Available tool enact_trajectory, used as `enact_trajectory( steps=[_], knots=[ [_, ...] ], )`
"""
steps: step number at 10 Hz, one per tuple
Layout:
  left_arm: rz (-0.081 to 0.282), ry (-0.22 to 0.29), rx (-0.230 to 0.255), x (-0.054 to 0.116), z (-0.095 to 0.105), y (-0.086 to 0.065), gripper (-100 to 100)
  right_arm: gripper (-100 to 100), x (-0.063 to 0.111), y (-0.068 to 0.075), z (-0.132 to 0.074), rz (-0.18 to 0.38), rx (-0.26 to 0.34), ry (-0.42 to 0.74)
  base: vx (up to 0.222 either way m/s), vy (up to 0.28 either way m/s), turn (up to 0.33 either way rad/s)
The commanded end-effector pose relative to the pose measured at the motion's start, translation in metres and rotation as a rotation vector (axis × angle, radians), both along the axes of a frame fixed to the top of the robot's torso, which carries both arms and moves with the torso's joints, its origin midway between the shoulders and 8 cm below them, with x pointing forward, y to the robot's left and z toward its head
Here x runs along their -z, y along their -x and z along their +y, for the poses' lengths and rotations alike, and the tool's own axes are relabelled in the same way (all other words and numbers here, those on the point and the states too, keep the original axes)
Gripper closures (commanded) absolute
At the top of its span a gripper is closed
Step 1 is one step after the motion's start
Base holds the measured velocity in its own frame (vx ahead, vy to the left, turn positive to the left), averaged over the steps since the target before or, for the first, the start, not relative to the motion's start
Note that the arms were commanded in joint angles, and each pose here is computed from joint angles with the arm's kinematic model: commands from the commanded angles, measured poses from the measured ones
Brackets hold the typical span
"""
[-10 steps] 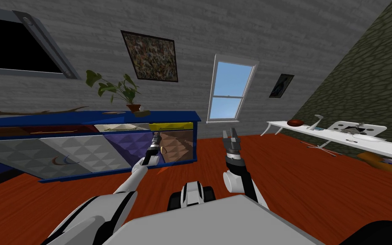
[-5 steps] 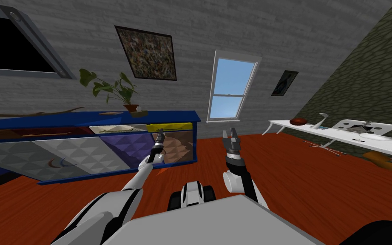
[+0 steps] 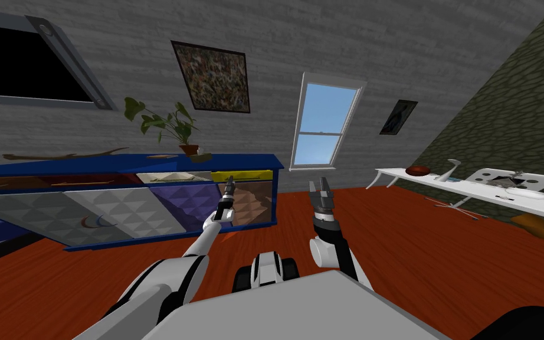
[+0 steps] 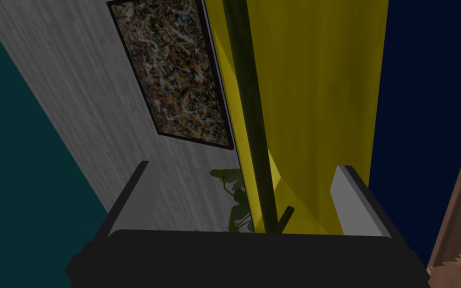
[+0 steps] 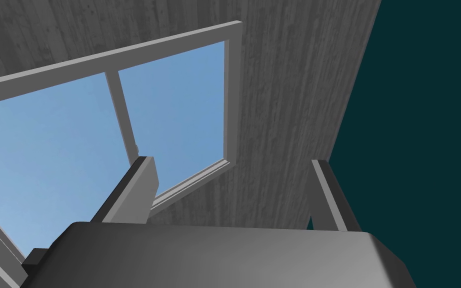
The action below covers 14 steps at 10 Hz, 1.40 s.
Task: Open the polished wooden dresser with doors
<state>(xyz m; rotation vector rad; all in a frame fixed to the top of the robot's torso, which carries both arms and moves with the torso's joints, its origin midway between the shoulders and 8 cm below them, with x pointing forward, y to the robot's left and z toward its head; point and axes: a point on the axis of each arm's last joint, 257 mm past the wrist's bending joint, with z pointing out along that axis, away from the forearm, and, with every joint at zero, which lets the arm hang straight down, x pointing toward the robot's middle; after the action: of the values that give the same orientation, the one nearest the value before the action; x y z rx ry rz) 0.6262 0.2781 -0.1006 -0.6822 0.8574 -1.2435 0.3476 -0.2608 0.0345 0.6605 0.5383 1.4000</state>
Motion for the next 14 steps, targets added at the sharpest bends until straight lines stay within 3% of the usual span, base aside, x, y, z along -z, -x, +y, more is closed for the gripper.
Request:
enact_trajectory(
  steps=[1, 3, 4, 10, 11, 14],
  knots=[
    [0.002, -0.002, 0.003, -0.004, -0.017, -0.004, -100, 0, 0.000, 0.000, 0.000, 0.000, 0.000, 0.000, 0.007, 0.045, 0.030],
    [0.002, -0.002, 0.003, -0.003, -0.016, -0.005, -100, 0, 0.000, 0.000, 0.000, 0.000, 0.000, 0.000, 0.003, 0.008, -0.015],
    [0.002, -0.001, -0.002, 0.002, 0.002, 0.001, 100, 0, 0.000, 0.000, 0.000, 0.000, 0.000, 0.000, -0.007, -0.057, -0.027],
    [0.002, -0.001, -0.016, 0.014, 0.058, 0.020, 100, 0, 0.000, 0.000, 0.000, 0.000, 0.000, 0.000, -0.001, -0.089, -0.018],
    [0.002, -0.002, -0.020, 0.017, 0.077, 0.028, 100, 0, 0.000, 0.000, 0.000, 0.000, 0.000, 0.000, -0.003, -0.102, -0.051],
    [0.003, 0.000, -0.015, 0.004, 0.072, 0.015, 100, 0, 0.000, 0.000, 0.000, 0.000, 0.000, 0.000, -0.105, -0.017, 0.024]
  ],
)
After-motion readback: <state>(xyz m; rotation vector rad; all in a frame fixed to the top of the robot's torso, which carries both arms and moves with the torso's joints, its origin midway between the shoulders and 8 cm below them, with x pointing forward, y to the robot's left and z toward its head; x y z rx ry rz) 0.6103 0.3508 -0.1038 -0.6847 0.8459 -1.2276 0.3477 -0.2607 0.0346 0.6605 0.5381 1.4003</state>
